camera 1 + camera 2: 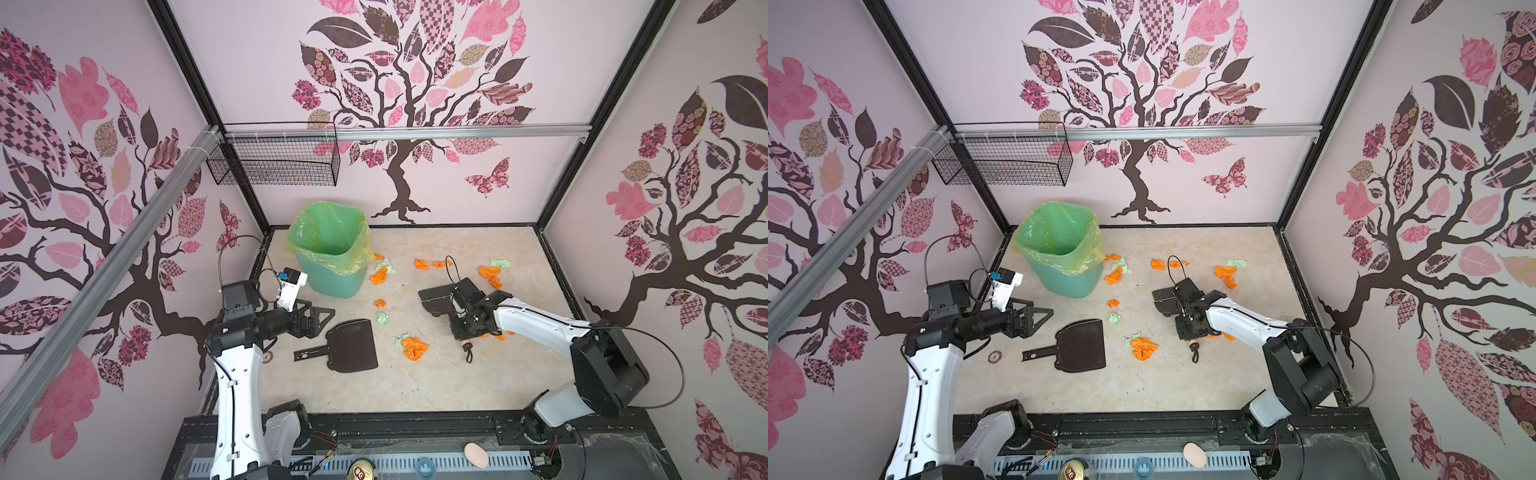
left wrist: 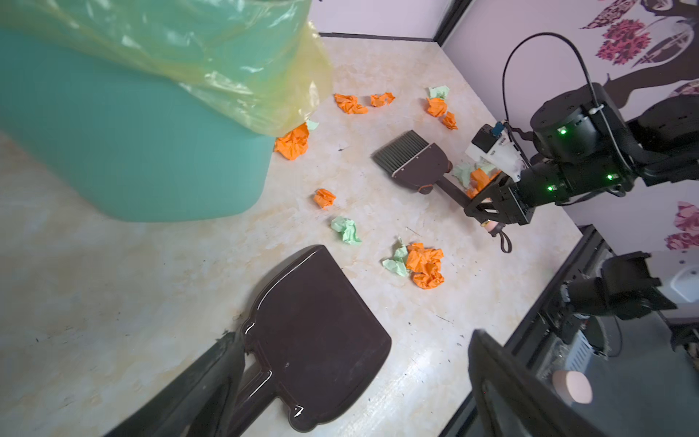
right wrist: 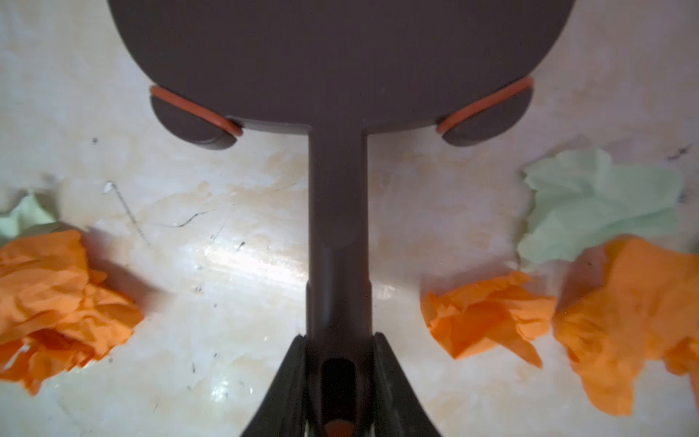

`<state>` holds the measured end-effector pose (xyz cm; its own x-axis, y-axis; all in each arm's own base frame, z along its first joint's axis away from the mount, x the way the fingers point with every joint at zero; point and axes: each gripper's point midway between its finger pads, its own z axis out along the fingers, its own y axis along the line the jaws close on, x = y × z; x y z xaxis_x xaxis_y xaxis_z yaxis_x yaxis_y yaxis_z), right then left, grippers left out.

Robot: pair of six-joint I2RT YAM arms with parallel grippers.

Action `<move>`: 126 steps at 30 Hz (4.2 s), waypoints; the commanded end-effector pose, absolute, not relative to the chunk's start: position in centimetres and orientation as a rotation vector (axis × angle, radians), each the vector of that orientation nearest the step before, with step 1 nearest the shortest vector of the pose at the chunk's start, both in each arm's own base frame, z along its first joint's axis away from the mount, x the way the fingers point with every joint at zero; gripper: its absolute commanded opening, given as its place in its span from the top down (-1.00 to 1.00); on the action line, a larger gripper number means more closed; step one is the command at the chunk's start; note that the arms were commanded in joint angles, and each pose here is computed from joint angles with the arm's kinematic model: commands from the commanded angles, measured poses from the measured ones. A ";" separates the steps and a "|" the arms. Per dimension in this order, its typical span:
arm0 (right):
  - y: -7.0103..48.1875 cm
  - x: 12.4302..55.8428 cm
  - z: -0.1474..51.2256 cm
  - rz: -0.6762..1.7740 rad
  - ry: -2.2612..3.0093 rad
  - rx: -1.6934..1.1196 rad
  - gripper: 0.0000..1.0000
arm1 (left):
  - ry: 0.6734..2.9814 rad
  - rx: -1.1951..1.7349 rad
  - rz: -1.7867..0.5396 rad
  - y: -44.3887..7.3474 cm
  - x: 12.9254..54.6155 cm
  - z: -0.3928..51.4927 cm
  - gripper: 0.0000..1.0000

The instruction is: Sweep away the paper scraps from the table

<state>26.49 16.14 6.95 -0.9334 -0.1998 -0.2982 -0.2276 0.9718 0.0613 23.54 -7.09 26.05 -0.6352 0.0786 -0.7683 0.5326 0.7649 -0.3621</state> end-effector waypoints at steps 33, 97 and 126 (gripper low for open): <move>18.7 28.4 31.0 0.548 2.157 -0.109 0.68 | 2.440 0.516 -1.518 -29.8 32.5 30.0 -0.79; 21.5 20.1 38.9 1.246 1.553 -0.298 -0.56 | 1.752 0.666 -1.905 -30.4 35.4 43.4 1.00; 19.2 21.2 42.3 1.579 1.011 -0.087 -0.53 | 1.614 0.161 -1.741 -27.8 37.1 47.1 1.00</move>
<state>22.36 20.25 38.19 -0.3750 0.7126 -0.5929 -0.7699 0.1169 0.6274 37.20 -27.57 47.53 -0.7457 -0.4038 -0.5300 0.5669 0.0335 -0.8231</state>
